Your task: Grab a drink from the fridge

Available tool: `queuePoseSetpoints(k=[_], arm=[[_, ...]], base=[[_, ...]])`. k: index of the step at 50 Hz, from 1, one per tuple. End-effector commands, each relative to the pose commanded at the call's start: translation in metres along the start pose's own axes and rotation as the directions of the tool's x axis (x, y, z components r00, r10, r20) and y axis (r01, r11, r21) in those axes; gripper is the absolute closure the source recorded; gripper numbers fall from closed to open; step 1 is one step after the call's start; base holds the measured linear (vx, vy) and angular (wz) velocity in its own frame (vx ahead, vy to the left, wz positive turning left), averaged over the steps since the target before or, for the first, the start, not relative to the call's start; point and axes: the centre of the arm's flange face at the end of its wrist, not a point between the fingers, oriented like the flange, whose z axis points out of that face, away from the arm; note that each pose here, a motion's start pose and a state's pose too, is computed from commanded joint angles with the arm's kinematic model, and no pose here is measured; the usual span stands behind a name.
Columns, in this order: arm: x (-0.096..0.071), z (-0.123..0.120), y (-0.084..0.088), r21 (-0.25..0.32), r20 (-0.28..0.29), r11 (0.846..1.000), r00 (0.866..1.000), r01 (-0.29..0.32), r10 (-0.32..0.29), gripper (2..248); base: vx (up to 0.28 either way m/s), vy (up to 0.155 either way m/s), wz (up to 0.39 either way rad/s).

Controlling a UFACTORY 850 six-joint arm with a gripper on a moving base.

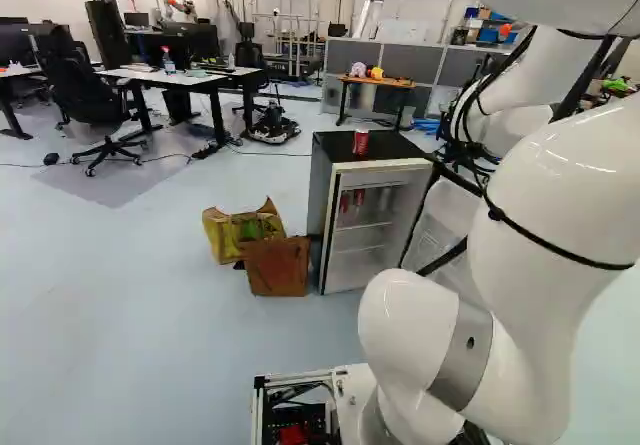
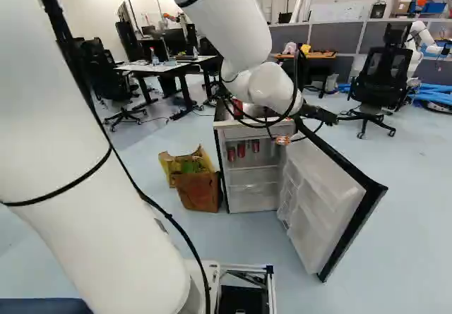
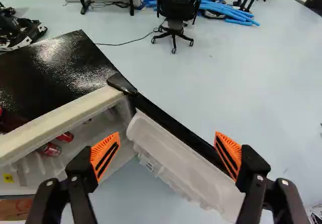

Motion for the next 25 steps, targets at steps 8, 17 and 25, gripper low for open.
queuePoseSetpoints(k=[8, 17, 25], arm=[[0.003, 0.009, 0.011, -0.017, 0.019, 1.000, 1.000, -0.019, 0.019, 3], [0.007, 0.019, 0.022, -0.035, 0.046, 0.998, 0.998, -0.042, 0.044, 3], [0.010, 0.028, 0.032, -0.051, 0.074, 0.997, 0.995, -0.063, 0.067, 3]], base=[[0.000, 0.000, 0.000], [0.000, 0.000, 0.000], [0.000, 0.000, 0.000]])
